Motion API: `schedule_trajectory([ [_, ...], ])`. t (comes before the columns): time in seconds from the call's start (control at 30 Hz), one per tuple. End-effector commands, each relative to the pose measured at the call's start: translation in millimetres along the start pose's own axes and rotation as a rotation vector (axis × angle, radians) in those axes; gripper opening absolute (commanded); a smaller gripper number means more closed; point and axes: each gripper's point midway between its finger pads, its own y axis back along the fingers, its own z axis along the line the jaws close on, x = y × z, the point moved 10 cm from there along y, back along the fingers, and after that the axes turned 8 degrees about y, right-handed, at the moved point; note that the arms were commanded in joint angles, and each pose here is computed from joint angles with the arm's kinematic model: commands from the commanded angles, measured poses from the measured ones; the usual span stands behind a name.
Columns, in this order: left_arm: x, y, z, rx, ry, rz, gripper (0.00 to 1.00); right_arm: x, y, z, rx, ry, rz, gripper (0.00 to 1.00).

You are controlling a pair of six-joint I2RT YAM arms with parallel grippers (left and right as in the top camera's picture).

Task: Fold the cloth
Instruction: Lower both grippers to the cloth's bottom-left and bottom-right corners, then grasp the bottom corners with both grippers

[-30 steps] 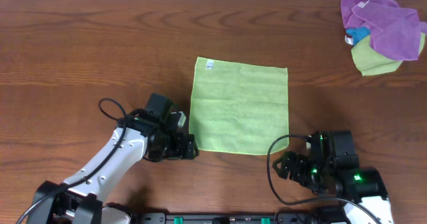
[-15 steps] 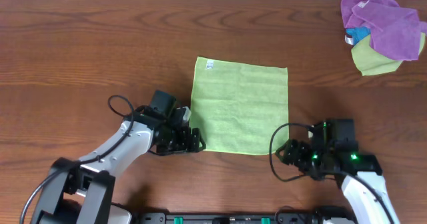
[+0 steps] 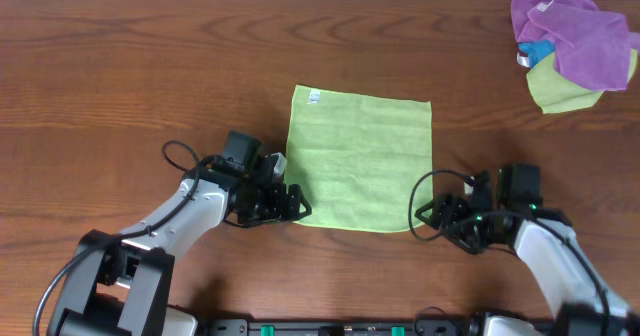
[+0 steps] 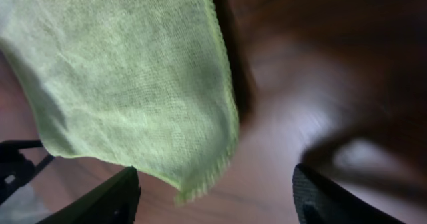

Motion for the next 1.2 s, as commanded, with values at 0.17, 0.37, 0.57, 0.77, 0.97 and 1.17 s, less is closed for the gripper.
schedule_trajectory([
  [0.17, -3, -2, 2, 0.008, 0.019, -0.007, 0.83, -3, -17, -4, -0.115, -0.019, 0.062, 0.7],
  [0.37, -10, -7, -2, 0.068, 0.041, -0.011, 0.79, -5, -16, -10, -0.074, -0.029, 0.043, 0.69],
  [0.57, -7, -21, 7, 0.08, 0.091, 0.066, 0.73, -4, -11, -22, -0.015, -0.057, 0.035, 0.66],
  [0.77, -6, -23, 8, 0.077, 0.107, 0.079, 0.67, -4, -9, -27, 0.02, -0.057, 0.027, 0.58],
  [0.97, -3, -22, 9, 0.068, 0.131, 0.099, 0.65, -6, -9, -28, 0.033, -0.049, 0.01, 0.49],
  [1.17, -2, -22, 8, 0.084, 0.159, 0.112, 0.57, -10, -9, -27, 0.02, -0.053, -0.011, 0.28],
])
